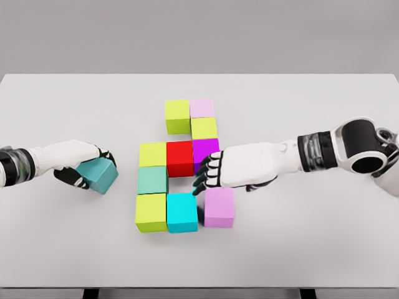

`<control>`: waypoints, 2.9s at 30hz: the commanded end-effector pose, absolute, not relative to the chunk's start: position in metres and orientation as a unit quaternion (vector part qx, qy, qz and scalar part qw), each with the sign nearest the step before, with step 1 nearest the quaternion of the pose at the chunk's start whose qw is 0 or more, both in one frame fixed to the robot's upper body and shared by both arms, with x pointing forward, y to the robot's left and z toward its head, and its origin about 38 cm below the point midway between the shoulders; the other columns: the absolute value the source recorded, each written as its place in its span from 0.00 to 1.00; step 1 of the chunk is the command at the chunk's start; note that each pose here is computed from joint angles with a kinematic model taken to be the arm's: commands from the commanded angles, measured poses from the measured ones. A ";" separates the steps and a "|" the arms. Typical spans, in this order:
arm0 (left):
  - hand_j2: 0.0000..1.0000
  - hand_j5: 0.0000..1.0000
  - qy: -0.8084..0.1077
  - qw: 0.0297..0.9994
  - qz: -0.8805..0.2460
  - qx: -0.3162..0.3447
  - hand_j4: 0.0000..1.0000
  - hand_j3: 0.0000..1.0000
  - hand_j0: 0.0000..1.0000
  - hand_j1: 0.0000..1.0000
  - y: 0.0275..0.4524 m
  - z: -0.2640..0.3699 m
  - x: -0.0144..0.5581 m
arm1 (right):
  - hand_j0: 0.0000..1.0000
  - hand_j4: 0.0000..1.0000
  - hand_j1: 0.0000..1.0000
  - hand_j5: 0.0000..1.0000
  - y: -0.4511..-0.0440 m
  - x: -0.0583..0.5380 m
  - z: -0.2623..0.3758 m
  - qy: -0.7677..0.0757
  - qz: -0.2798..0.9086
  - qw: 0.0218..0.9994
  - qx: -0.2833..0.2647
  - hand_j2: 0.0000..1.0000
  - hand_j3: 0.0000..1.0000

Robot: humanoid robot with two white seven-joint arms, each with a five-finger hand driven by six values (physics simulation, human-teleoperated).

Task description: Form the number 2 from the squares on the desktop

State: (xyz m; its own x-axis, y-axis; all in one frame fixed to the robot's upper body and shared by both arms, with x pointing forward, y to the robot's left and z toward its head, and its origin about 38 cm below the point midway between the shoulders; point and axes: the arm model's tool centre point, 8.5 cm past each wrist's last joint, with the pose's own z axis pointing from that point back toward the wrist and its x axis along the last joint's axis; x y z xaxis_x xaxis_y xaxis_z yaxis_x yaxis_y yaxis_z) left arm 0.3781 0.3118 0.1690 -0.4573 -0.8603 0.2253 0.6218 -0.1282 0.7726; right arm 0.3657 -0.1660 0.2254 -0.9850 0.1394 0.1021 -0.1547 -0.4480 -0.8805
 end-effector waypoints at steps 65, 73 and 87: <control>0.25 0.25 -0.432 0.688 -0.536 0.230 0.25 0.25 0.25 0.25 0.223 0.184 0.504 | 1.00 1.00 1.00 1.00 -0.218 0.358 0.191 -0.430 0.895 0.116 -0.022 1.00 1.00; 0.26 0.26 -0.424 0.692 -0.531 0.244 0.26 0.26 0.26 0.26 0.211 0.180 0.509 | 1.00 1.00 1.00 1.00 -0.214 0.357 0.190 -0.431 0.895 0.113 -0.019 1.00 1.00; 0.26 0.26 -0.422 0.664 -0.543 0.292 0.26 0.26 0.26 0.26 0.195 0.181 0.507 | 1.00 1.00 1.00 1.00 -0.214 0.360 0.193 -0.431 0.895 0.111 -0.023 1.00 1.00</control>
State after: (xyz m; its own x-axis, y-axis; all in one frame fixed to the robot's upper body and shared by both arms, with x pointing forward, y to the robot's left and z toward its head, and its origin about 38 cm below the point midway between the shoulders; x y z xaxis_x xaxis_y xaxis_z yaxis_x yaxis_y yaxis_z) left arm 0.5066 0.1962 0.1786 0.0591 -0.9654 0.2539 0.4863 0.2500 0.8372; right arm 0.3591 -0.2138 0.1922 -0.9752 0.2149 0.0525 -0.1757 -0.6078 -0.7744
